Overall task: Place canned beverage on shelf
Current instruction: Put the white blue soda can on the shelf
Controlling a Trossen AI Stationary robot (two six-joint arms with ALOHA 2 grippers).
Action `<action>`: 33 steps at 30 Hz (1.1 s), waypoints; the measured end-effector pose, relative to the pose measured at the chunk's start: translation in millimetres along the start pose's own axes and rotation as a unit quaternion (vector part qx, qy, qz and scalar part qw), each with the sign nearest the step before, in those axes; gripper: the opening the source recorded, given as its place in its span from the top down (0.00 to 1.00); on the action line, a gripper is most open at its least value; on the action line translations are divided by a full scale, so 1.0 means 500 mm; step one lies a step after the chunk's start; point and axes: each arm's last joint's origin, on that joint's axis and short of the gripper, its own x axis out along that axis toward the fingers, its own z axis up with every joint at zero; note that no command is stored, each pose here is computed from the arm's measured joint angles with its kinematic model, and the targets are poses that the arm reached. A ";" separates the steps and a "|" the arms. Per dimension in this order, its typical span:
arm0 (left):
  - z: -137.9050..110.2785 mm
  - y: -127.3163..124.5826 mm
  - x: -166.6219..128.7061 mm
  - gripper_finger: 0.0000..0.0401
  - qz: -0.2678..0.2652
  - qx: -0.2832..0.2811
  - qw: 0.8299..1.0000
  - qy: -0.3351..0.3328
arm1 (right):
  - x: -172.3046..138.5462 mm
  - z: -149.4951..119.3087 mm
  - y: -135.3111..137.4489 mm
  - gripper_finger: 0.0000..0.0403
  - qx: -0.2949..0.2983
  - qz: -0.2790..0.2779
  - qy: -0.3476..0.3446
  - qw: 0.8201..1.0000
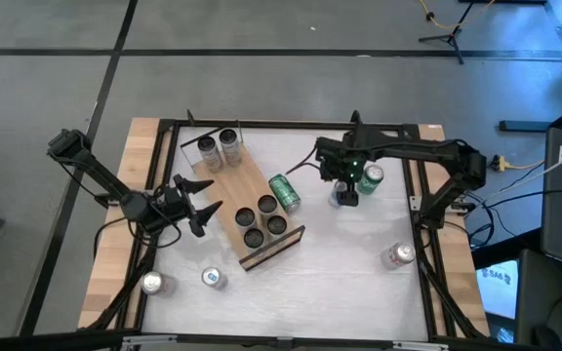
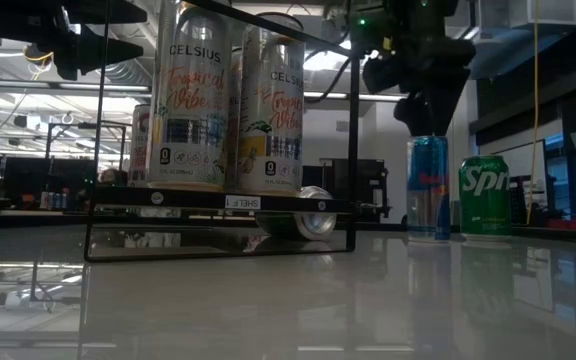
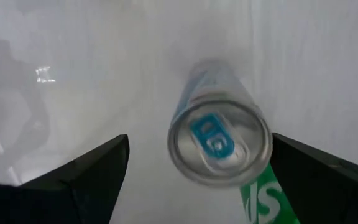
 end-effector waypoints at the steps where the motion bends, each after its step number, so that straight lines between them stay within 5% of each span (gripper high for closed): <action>1: 0.000 0.000 0.000 0.17 0.000 0.000 1.000 0.000 | 0.004 0.001 0.000 0.08 -0.001 -0.003 -0.001 1.000; 26: 0.001 0.000 0.000 0.17 0.002 -0.002 1.000 -0.001 | 0.032 0.007 -0.005 0.08 -0.004 -0.021 -0.022 1.000; 33: 0.002 0.000 0.000 0.17 0.002 -0.005 1.000 -0.002 | 0.032 0.008 -0.006 0.21 -0.004 -0.024 -0.023 0.999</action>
